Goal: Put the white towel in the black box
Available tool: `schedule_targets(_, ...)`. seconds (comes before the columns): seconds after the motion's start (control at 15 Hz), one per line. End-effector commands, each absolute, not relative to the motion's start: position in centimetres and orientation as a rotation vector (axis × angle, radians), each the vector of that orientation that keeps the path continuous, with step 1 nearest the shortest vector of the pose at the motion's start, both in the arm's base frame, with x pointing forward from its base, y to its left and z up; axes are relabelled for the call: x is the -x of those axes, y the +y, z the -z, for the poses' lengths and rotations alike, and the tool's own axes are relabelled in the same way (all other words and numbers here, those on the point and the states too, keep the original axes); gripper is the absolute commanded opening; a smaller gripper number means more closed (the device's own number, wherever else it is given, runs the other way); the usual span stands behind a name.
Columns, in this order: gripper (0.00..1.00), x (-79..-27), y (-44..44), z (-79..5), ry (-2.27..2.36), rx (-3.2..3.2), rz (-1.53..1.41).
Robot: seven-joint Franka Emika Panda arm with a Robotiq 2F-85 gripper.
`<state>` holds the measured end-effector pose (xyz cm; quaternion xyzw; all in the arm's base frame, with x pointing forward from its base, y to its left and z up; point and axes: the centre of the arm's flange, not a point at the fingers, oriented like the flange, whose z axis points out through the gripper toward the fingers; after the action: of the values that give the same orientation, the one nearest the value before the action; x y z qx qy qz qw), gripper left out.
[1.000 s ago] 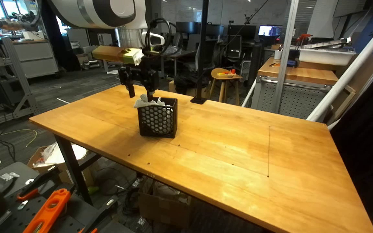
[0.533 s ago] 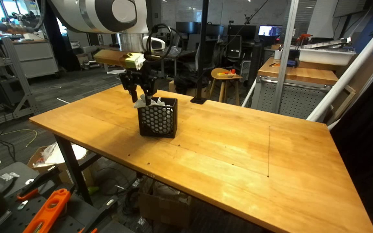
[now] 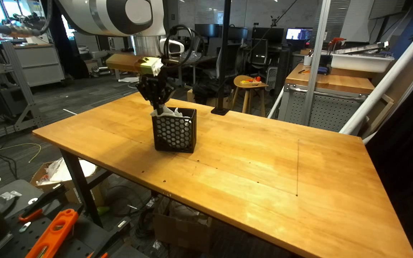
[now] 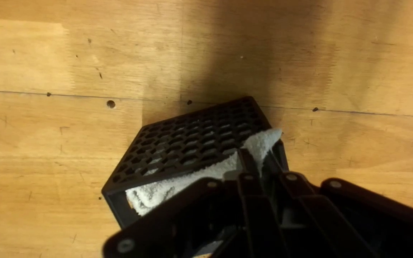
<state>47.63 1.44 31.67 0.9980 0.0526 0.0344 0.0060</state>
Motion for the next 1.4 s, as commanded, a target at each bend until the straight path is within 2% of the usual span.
schedule_targets(0.0,0.05,-49.1,1.5,-33.9,0.22,-3.104,-0.171)
schedule_targets(1.33,0.05,-53.0,1.4,-29.6,0.588,-3.067,-0.043)
